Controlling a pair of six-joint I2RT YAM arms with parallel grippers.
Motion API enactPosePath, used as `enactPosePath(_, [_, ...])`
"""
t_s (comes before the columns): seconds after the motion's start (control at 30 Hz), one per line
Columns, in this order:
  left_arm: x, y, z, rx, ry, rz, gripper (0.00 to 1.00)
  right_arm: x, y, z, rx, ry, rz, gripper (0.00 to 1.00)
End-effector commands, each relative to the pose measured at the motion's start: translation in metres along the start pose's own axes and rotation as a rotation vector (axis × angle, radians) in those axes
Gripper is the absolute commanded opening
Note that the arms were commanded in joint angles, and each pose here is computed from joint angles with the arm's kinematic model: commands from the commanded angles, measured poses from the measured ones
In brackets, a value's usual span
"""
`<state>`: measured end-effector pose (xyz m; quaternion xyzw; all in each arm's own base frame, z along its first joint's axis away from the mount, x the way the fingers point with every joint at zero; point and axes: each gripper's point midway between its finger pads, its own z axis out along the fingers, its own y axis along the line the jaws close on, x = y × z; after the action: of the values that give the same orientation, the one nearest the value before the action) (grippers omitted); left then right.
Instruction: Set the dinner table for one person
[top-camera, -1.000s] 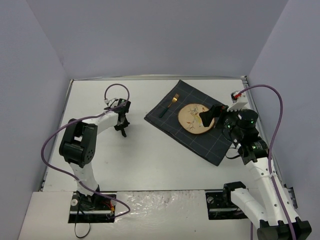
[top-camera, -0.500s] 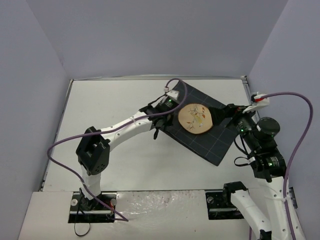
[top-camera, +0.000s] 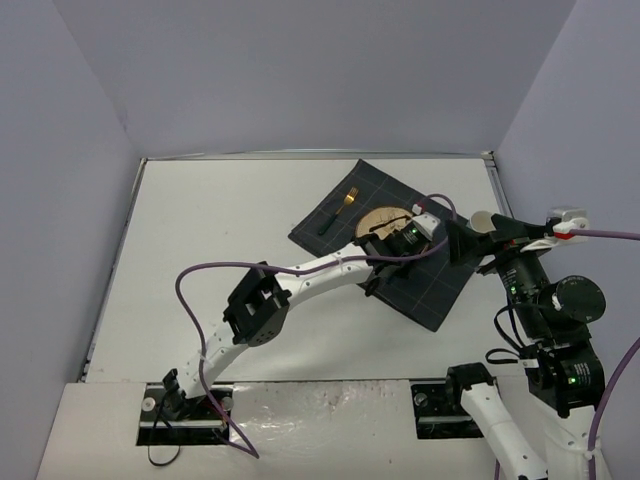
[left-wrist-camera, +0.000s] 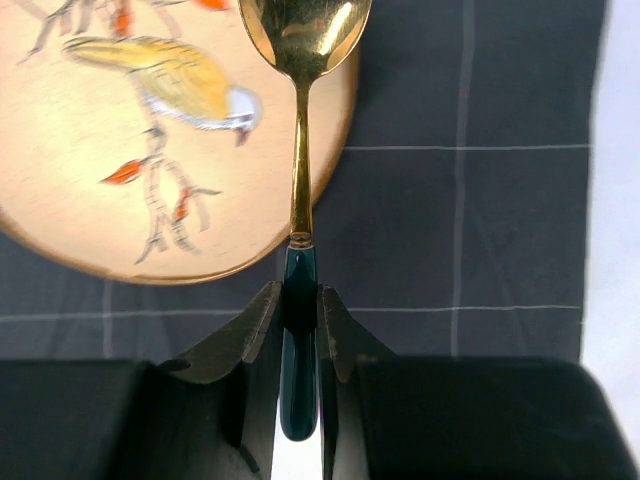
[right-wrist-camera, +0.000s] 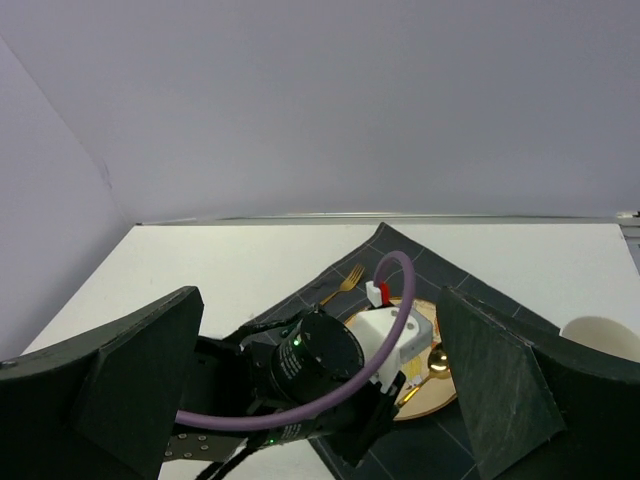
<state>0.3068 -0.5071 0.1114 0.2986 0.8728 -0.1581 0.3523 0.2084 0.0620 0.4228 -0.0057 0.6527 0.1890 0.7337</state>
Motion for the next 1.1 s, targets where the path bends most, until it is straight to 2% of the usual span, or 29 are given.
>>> enactPosePath(0.0, [-0.054, -0.045, -0.025, 0.113, -0.169, 0.054, 0.00, -0.018, 0.001, -0.002, 0.006, -0.053, -0.022, 1.00])
enactPosePath(0.33, [-0.036, -0.068, 0.006, 0.144, -0.141, 0.036, 0.00, -0.010, 0.000, -0.008, 0.008, -0.027, -0.040, 1.00])
enactPosePath(1.07, [-0.052, -0.094, 0.029, 0.182, -0.226, -0.066, 0.00, 0.004, 0.001, -0.016, -0.003, 0.018, -0.031, 1.00])
